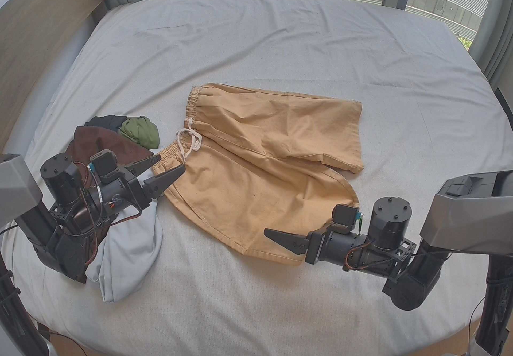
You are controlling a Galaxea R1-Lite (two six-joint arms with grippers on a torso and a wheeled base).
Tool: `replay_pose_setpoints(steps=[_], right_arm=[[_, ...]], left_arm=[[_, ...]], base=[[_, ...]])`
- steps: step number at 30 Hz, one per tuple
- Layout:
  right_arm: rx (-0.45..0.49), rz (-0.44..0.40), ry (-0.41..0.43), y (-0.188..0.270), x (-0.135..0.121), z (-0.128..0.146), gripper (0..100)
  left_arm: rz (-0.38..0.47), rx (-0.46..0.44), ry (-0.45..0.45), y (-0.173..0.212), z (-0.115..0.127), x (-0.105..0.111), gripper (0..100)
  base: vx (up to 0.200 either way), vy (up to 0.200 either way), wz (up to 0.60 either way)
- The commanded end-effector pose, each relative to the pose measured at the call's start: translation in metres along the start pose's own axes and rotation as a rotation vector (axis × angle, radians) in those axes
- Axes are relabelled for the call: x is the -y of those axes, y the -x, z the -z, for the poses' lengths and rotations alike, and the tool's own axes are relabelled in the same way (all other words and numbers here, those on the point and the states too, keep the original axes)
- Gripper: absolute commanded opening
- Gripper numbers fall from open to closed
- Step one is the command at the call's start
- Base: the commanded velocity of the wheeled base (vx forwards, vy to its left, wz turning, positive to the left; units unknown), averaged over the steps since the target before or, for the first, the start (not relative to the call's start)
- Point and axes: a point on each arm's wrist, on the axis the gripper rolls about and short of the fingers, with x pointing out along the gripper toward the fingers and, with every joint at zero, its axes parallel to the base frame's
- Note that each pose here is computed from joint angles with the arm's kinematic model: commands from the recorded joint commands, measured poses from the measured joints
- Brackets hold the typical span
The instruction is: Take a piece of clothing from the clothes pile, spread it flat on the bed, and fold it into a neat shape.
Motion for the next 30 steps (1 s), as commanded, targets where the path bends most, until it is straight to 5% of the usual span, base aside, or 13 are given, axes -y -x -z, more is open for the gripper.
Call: replay_pose_setpoints(steps=[1, 12, 30], right_arm=[[0.008, -0.039, 0.008, 0.02, -0.025, -0.008, 100], [0.043, -0.059, -0.01, 0.026, -0.033, -0.02, 100], [0.091, 0.011, -0.032, -0.058, 0.035, -0.036, 100]], left_arm=[[0.001, -0.003, 0.002, 0.0, 0.001, 0.0, 100], [0.002, -0.004, 0.003, 0.0, 0.001, 0.001, 100], [-0.001, -0.005, 0.004, 0.0, 0.002, 0.0, 100]], base=[[0.0, 0.0, 0.0], [0.0, 0.0, 0.0], [0.0, 0.0, 0.0]])
